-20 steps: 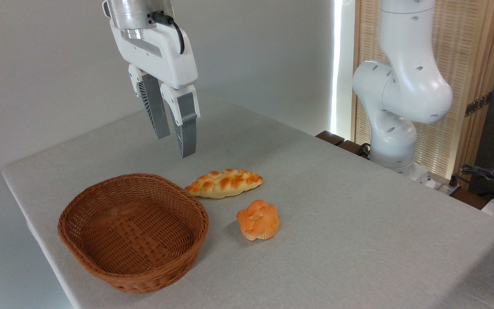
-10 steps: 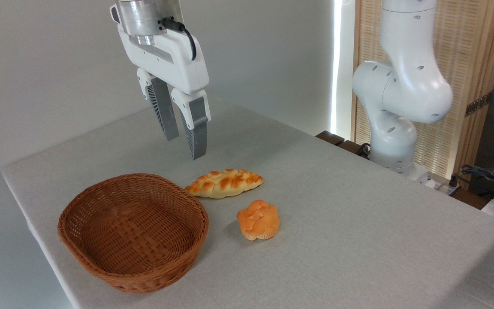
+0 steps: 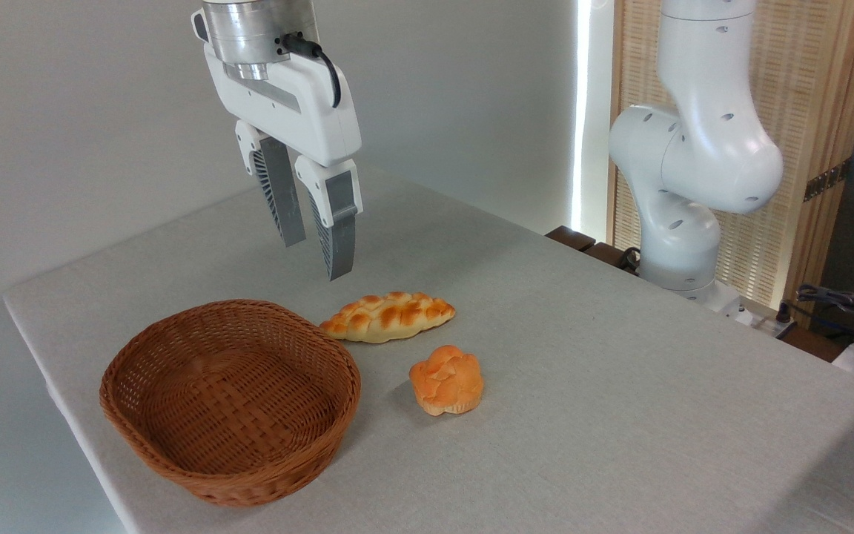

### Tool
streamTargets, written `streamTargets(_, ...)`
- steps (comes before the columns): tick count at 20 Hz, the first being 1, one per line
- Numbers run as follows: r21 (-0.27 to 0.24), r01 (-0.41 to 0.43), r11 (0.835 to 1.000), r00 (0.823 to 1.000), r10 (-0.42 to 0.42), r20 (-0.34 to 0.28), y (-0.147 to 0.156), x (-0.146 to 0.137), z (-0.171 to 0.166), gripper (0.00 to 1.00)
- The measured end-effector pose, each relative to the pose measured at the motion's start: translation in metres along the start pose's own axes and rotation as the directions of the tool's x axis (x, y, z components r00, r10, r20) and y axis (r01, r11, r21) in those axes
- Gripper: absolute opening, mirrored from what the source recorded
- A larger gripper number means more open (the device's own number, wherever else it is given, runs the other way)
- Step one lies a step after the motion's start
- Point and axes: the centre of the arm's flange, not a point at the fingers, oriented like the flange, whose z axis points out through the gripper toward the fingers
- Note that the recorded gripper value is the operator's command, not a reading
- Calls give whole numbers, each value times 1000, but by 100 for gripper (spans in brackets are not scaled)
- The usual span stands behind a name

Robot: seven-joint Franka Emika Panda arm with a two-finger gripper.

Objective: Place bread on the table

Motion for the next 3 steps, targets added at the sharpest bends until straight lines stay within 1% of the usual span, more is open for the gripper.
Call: streamTargets(3, 0, 0, 1000, 1000, 0, 0, 0, 0, 0, 100)
